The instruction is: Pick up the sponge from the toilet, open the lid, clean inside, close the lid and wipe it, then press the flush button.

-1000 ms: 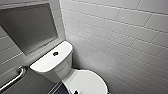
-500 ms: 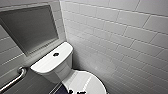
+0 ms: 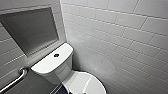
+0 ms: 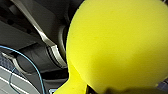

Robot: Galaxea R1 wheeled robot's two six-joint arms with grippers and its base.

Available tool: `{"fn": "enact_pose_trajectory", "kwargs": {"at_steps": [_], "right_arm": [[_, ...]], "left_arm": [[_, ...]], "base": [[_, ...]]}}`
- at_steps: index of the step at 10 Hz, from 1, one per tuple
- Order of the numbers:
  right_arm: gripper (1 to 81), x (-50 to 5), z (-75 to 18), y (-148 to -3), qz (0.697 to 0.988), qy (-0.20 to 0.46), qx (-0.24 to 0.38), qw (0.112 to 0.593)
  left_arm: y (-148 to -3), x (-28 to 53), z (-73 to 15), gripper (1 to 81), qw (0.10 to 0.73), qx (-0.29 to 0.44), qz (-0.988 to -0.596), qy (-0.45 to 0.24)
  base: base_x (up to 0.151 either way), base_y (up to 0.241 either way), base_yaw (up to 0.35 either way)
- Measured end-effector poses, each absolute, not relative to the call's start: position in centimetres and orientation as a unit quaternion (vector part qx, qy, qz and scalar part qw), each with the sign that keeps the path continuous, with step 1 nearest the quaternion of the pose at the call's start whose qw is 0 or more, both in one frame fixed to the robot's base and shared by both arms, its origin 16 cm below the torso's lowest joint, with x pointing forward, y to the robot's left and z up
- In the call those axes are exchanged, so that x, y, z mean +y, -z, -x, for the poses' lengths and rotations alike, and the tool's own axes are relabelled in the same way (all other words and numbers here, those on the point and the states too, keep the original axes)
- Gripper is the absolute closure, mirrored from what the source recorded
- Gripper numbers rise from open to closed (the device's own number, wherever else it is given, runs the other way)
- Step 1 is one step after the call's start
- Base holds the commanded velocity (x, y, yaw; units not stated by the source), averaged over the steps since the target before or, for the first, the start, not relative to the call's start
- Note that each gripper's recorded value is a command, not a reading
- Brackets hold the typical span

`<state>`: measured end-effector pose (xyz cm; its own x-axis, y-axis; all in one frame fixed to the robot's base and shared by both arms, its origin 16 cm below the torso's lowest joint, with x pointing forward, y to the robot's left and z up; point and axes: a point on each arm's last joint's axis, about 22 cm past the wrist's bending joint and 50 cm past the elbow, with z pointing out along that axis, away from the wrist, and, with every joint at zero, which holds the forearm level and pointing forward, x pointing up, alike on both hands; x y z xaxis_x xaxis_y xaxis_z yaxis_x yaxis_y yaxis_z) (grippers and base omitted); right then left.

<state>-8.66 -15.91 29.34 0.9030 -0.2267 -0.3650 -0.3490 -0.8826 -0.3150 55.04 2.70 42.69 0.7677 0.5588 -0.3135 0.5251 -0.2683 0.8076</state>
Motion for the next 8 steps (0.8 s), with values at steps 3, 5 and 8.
{"fn": "enact_pose_trajectory", "kwargs": {"at_steps": [3,5,8], "right_arm": [[81.1,-15.2,7.8,-29.1,0.956,-0.159,0.15,0.195],[81.1,-15.1,7.7,-29.0,0.956,-0.158,0.15,0.196],[81.1,-15.1,8.0,-29.2,0.955,-0.164,0.151,0.195]], "left_arm": [[-38.2,3.1,-52.0,1.0,0.462,0.337,-0.82,-0.001],[-35.7,2.3,-51.6,1.0,0.442,0.329,-0.835,-0.001],[-33.3,-1.0,-50.2,1.0,0.429,0.313,-0.847,0.015]], "base": [[0.0,0.0,0.0],[0.0,0.0,0.0],[0.0,0.0,0.0]]}}
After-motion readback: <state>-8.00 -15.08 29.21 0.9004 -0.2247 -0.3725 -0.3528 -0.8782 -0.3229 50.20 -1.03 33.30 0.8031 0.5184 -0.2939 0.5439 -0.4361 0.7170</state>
